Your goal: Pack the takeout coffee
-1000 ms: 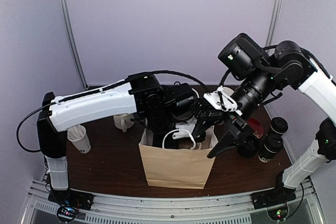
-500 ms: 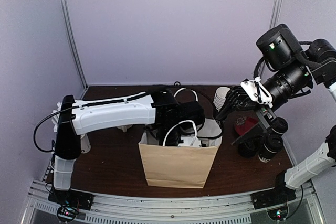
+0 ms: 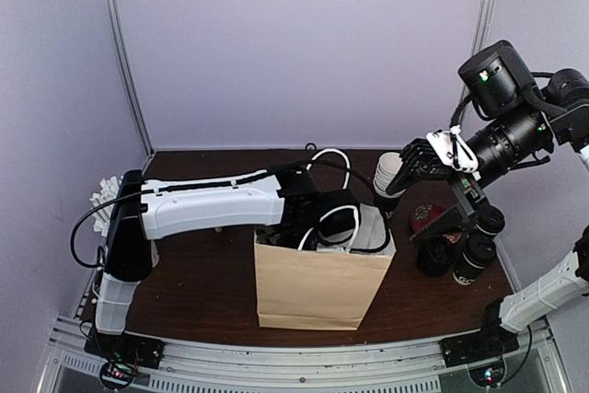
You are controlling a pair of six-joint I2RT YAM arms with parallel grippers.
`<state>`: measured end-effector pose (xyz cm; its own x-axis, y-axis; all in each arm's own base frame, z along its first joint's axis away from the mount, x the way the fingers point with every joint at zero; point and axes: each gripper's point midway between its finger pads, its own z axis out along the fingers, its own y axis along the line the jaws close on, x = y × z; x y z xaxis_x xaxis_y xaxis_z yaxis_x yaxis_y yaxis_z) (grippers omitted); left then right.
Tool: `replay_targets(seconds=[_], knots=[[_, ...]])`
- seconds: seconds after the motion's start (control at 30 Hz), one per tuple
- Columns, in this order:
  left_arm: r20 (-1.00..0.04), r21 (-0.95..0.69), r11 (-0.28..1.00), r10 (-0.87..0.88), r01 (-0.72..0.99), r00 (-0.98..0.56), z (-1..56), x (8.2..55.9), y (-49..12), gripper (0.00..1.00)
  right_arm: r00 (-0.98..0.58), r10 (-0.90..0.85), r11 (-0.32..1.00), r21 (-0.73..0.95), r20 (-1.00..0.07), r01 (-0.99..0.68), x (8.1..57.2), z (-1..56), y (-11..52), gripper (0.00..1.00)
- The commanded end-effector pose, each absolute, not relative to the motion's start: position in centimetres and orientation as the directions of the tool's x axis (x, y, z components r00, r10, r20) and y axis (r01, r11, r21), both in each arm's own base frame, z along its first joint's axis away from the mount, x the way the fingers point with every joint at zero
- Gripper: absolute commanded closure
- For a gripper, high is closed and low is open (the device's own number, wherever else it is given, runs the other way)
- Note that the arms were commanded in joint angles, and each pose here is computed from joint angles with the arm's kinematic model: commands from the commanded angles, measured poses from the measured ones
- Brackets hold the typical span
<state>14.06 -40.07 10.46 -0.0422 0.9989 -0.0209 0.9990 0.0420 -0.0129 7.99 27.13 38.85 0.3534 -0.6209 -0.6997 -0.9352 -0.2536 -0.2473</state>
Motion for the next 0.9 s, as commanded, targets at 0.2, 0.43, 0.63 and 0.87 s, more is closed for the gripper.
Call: replay_targets(seconds=[0.2,0.43,0.63,0.87], knots=[[-0.130,0.070,0.062,0.990,0.996,-0.053,15.7,14.7,-39.9,0.31,0.317,-0.637,-0.202,-0.244,-0.703,-0.948,10.4,38.7,27.6,0.22],[-0.277,0.111,0.063,0.960,0.992,-0.030,19.6,15.0,-40.8,0.22,0.242,-0.636,-0.137,-0.201,-0.733,-0.970,13.0,38.6,27.3,0.17],[-0.378,0.141,0.056,0.926,0.988,0.002,22.3,15.3,-41.7,0.20,0.194,-0.630,-0.084,-0.182,-0.752,-0.980,14.6,38.8,26.8,0.14],[-0.461,0.134,0.041,0.887,0.990,0.026,25.2,15.1,-42.3,0.23,0.145,-0.622,-0.053,-0.144,-0.769,-0.988,15.8,38.3,27.3,0.16]])
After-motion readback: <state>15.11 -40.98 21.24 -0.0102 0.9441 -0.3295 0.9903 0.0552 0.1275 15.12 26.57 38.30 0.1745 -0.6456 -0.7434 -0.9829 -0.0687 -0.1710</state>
